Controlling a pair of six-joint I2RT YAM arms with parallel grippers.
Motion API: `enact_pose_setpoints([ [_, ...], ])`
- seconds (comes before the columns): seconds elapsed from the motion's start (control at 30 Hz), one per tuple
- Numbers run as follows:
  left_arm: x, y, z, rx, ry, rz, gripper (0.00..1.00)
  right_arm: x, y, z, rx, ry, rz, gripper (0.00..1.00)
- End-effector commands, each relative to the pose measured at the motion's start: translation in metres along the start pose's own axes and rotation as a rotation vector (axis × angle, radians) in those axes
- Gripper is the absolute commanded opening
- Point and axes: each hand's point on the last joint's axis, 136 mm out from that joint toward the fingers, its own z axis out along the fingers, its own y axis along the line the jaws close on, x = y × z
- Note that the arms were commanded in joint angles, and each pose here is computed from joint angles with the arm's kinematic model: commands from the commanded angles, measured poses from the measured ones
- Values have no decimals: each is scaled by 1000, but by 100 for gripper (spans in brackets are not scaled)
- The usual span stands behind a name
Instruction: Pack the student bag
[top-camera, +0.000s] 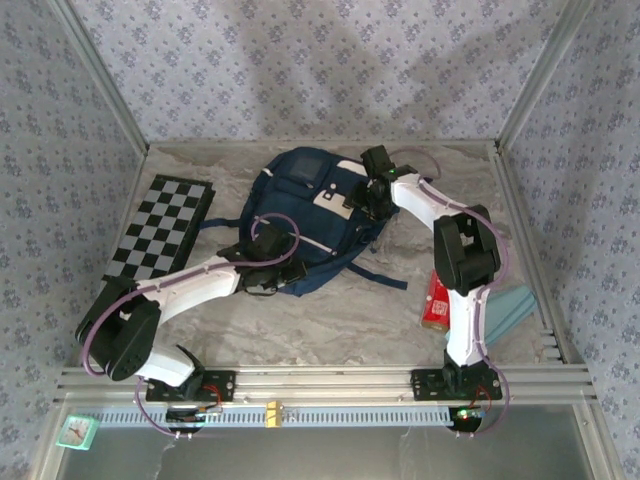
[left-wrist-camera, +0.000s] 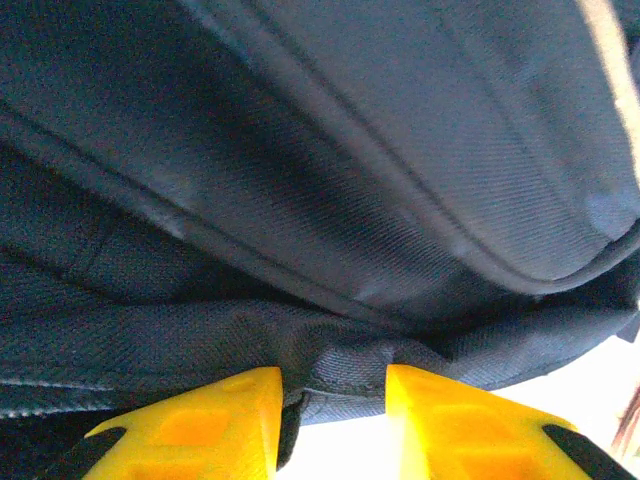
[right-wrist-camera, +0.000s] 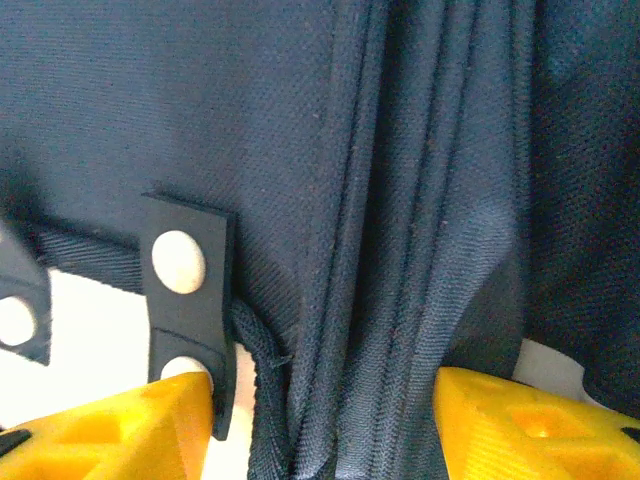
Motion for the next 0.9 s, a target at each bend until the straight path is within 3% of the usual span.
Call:
enact_pose_setpoints([
  [0.0, 16, 26, 9, -85, 43, -7, 33, -4, -24, 18, 107, 1, 32, 58],
  [0.2, 22, 47, 17, -152, 49, -10, 31, -11, -26, 28, 103, -15, 35, 44],
  [0.5, 14, 64, 21, -216, 39, 0, 30, -29, -16, 8, 1, -115, 31, 2],
  [0.67, 2, 65, 23, -207, 14, 4, 30, -29, -6, -12, -76, -120, 34, 0],
  [0.87, -43, 63, 25, -179, -71, 16, 29, -19, 12, -61, -254, -158, 104, 0],
])
